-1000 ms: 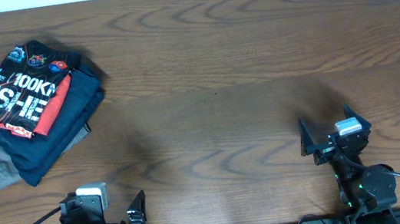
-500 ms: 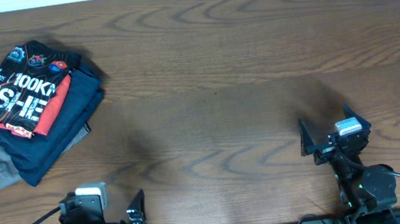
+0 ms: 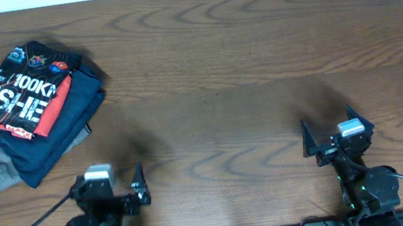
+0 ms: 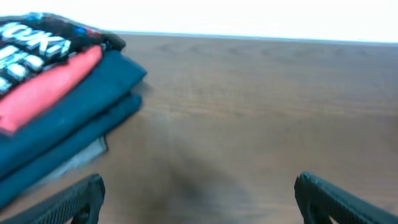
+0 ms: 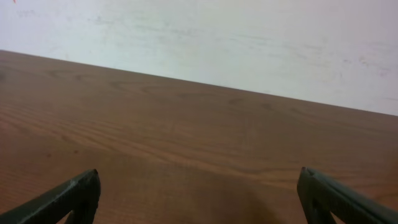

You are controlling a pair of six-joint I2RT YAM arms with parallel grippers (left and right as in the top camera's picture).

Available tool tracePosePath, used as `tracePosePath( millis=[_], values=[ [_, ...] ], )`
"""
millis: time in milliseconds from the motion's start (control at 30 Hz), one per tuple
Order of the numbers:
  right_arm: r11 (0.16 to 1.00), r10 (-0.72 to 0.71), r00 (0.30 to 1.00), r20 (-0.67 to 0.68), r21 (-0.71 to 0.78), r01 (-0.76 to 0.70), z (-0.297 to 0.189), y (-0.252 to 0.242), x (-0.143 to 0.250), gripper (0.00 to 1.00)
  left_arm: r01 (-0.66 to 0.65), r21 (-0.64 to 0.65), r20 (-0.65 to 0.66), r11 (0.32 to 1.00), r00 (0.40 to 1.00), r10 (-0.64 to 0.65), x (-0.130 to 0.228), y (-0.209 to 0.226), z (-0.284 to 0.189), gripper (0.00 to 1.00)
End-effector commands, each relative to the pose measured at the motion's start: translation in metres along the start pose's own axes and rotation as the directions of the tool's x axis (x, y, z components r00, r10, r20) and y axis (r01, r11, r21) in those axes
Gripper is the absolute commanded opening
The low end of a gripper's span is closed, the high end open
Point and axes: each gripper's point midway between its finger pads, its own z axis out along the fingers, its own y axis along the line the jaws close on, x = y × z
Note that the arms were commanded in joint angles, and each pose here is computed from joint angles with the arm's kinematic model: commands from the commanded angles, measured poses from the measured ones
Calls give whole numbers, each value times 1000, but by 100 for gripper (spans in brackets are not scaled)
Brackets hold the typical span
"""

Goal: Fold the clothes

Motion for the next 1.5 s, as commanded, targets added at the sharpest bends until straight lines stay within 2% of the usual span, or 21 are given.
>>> tracePosePath(
  millis=[0, 233, 400, 1467],
  values=[
    [1000, 9, 1000, 2, 3, -9, 0, -1, 0, 99, -18, -16, 36, 1000, 999, 19, 10, 6, 18, 98],
    [1000, 9, 1000, 2, 3, -9, 0, -1, 1, 99, -29, -4, 214, 1000, 976, 30, 13, 8, 50, 98],
    [1000, 9, 1000, 2, 3, -9, 0, -1, 0, 99, -26, -6, 165, 1000, 986, 27, 26, 9, 53, 98],
    [1000, 9, 1000, 2, 3, -9, 0, -1, 1, 99, -26, -7, 162, 1000, 986, 27, 26, 9, 54, 98]
  ],
)
